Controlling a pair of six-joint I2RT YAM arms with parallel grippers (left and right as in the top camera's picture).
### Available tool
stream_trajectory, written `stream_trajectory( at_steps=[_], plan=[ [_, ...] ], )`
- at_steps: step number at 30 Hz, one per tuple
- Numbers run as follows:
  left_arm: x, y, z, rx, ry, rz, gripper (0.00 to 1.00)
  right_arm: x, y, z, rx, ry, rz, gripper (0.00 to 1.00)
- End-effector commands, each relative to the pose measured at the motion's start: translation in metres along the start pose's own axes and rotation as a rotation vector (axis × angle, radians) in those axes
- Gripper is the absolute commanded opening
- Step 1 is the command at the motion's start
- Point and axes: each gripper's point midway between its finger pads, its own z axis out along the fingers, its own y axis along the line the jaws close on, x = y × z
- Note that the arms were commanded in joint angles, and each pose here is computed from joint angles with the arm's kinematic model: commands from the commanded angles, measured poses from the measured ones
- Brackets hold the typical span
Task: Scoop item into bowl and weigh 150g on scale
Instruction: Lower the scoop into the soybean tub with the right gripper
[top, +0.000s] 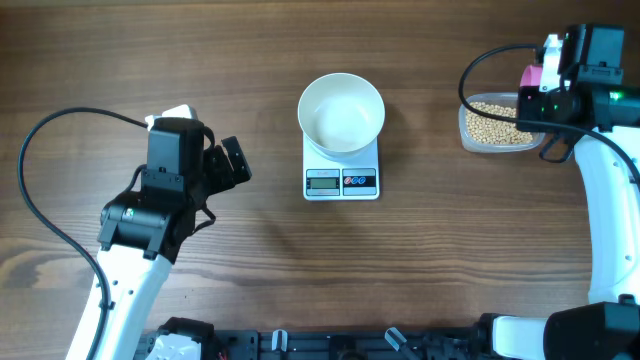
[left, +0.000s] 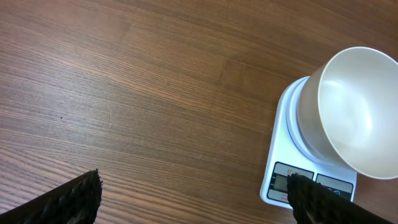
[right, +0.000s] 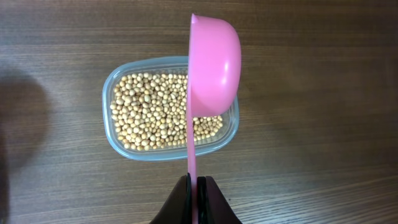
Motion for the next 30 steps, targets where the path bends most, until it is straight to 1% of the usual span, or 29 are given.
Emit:
stream_trajectory(
  at_steps=[1, 7, 16, 20, 23, 30],
  plan=[
    [-0.007, 0.002, -0.002, -0.013, -0.021, 0.008, 1.00, 0.006, -0.002, 0.006, 0.017, 0.033, -0.049, 0.04],
    [-0.007, 0.002, -0.002, -0.013, -0.021, 0.008, 1.00, 0.015, 0.009, 0.020, -0.040, 0.089, -0.072, 0.04],
    [-0.007, 0.002, -0.002, -0.013, -0.021, 0.008, 1.00, 0.017, 0.011, 0.022, -0.049, 0.102, -0.072, 0.04],
    [-0.007, 0.002, -0.002, -0.013, -0.021, 0.008, 1.00, 0.021, 0.024, 0.020, -0.123, 0.114, -0.069, 0.04],
    [-0.007, 0.002, -0.002, -0.013, -0.021, 0.008, 1.00, 0.020, 0.031, 0.014, -0.171, 0.100, -0.065, 0.04],
    [-0.007, 0.002, -0.002, -0.013, -0.021, 0.008, 1.00, 0.018, 0.027, -0.014, -0.166, 0.038, -0.059, 0.04]
  ],
)
